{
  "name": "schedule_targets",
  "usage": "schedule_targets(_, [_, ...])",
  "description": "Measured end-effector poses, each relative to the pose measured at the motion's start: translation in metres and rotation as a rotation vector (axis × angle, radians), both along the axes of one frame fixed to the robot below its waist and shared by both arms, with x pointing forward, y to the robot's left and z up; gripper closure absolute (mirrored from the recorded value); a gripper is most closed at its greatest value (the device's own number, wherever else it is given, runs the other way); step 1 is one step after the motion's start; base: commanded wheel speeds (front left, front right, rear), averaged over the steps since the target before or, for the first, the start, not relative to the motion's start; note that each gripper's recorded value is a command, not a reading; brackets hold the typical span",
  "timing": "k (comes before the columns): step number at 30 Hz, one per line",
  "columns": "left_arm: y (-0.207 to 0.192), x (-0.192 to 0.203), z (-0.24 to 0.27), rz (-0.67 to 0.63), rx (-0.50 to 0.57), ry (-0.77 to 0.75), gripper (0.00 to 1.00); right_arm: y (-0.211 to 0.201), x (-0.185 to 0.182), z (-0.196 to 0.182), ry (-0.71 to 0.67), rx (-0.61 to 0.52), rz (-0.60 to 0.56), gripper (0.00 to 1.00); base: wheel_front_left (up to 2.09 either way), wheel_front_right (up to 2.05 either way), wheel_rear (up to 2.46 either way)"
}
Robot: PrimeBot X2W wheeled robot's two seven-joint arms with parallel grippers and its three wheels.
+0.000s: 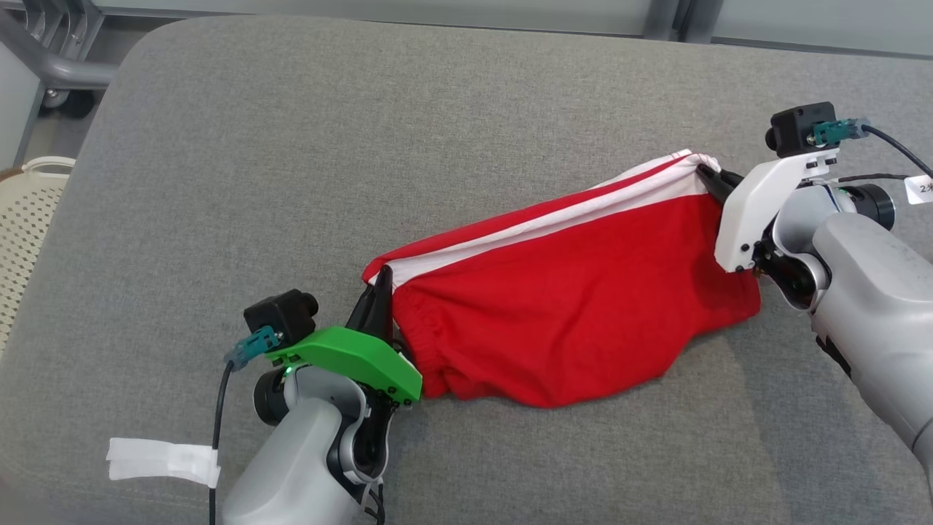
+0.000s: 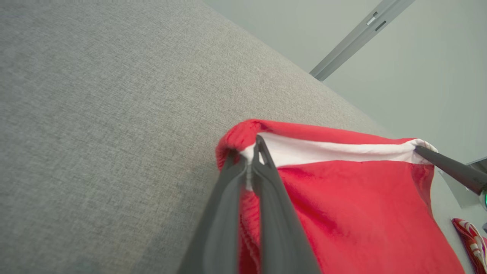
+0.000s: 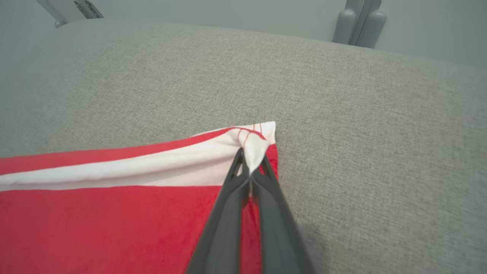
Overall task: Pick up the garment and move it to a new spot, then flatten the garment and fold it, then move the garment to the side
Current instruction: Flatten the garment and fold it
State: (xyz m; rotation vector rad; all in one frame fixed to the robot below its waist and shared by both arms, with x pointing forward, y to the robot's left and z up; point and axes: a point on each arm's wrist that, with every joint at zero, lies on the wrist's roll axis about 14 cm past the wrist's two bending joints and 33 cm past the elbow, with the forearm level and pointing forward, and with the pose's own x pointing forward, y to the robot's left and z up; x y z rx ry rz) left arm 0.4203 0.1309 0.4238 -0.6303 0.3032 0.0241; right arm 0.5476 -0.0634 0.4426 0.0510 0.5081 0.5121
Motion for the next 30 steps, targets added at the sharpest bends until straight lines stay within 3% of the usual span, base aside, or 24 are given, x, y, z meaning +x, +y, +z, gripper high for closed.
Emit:
schedule_targets(1, [0.000, 0.001, 0.000, 0.000, 0.006, 0.001, 0.45, 0.001, 0.001, 0.001, -0.009, 0.000, 0.002, 0.00, 0.00, 0.00, 0.00])
schedule_targets(2, [0.000, 0.001, 0.000, -0.001, 0.007, 0.000, 0.08, 0.001, 0.002, 0.002, -0.012, 0.000, 0.002, 0.00, 0.00, 0.00, 0.00])
schedule_targets(3, [0.001, 0.002, 0.001, 0.000, 0.009, -0.001, 0.00, 0.002, 0.002, 0.002, -0.016, -0.002, 0.006, 0.00, 0.00, 0.00, 0.00])
schedule_targets(16, [0.009, -0.009, 0.007, -0.053, 0.105, -0.018, 0.00, -0.007, -0.001, 0.020, -0.089, -0.051, 0.058, 0.00, 0.00, 0.00, 0.00])
schedule_targets(30, [0.005, -0.016, 0.087, -0.070, 0.228, -0.311, 0.00, -0.041, -0.022, 0.052, -0.179, -0.029, 0.028, 0.00, 0.00, 0.00, 0.00])
